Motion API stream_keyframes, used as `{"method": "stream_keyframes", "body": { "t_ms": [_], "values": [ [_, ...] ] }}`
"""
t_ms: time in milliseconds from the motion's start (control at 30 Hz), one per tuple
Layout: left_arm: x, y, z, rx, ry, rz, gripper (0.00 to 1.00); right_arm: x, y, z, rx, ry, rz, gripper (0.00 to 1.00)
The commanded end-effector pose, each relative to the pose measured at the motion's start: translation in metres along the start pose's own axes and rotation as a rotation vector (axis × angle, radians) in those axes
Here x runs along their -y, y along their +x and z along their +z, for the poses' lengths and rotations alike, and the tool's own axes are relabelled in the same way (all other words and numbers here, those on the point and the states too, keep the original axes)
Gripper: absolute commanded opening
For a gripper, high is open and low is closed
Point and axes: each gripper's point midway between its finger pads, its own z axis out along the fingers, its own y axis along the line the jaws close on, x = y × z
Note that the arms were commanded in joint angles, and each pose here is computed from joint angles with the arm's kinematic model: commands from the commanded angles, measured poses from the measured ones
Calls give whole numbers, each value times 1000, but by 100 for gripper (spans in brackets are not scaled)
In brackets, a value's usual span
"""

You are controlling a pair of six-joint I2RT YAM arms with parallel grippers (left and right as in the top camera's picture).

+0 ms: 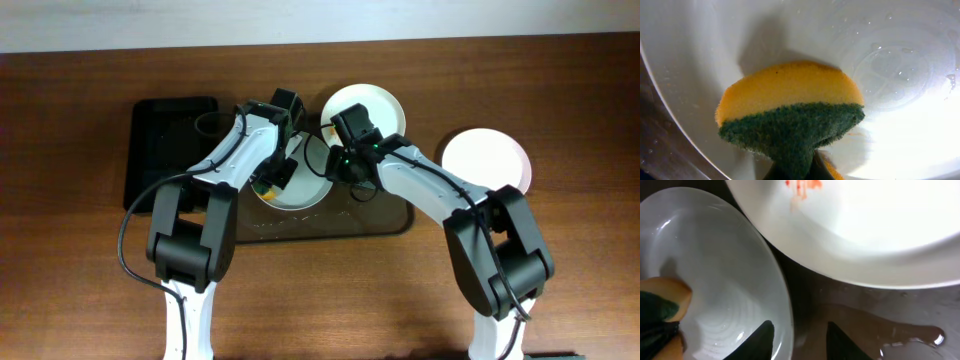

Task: Clean dirty plates on tray and stack at the side
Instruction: 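Scrub the tilted plate with the sponge in the left gripper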

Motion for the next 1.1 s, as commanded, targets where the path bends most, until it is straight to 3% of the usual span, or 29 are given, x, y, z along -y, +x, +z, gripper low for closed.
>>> {"method": "stream_keyframes", "body": {
  "t_ms": [0, 233, 367, 633, 767, 1067],
  "values": [
    [21, 30, 60, -152, 83, 21, 1, -4, 7, 16, -40, -30, -26, 35],
    [32, 29, 60, -144, 145, 16, 1, -6, 8, 23, -45, -46, -45, 4],
    [42, 35, 62, -157, 197, 17, 1, -7, 11, 25, -63, -55, -44, 4],
    [45, 30, 65, -98, 230, 325, 0, -9, 13, 26, -73, -67, -44, 4],
    [69, 34, 57, -55, 386, 474, 0, -9, 13, 26, -73, -67, -44, 4],
    [72, 40, 55, -79, 407, 463, 0, -7, 11, 26, -78, -75, -33, 4]
  ]
}}
